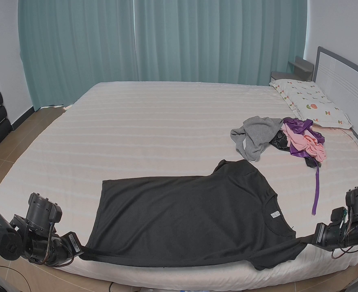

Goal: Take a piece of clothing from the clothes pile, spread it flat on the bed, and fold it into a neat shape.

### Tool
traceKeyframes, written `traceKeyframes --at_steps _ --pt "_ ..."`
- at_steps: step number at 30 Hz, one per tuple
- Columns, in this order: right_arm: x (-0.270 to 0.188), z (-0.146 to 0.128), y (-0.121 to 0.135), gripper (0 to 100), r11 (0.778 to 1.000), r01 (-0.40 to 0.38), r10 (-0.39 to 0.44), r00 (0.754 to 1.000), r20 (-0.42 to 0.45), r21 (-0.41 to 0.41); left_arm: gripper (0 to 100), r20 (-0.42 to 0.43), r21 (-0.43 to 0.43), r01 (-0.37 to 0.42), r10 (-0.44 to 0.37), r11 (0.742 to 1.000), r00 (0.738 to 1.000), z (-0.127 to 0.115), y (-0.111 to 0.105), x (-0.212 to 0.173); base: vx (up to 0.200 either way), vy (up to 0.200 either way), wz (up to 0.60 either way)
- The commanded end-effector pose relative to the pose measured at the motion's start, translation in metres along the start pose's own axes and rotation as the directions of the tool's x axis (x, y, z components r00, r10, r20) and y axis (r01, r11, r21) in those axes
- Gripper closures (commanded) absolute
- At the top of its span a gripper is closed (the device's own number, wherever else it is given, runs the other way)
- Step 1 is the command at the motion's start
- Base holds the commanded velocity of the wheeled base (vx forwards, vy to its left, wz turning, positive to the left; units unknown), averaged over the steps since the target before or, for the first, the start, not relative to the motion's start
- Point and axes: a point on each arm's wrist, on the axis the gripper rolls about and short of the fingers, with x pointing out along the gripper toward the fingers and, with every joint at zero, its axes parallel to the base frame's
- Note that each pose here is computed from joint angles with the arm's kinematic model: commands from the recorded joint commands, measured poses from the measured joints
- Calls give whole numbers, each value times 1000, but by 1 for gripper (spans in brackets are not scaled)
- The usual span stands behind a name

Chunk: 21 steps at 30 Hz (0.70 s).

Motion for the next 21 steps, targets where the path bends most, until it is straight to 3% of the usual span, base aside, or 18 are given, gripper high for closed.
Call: traceKeyframes --at_steps 1,11,21 --pt "-7 -8 -1 100 1000 -15 15 1000 9 -15 100 7 6 13 -13 1000 1000 -3 2 -5 0 0 0" --pt "-2 -7 -2 100 1000 -5 5 1000 -9 -26 100 -12 -14 -6 6 1000 1000 0 0 3 0 0 0" --pt "25 23 8 100 1000 14 -14 1000 -26 -16 100 1 -25 -8 8 1000 1000 26 -27 26 0 0 0"
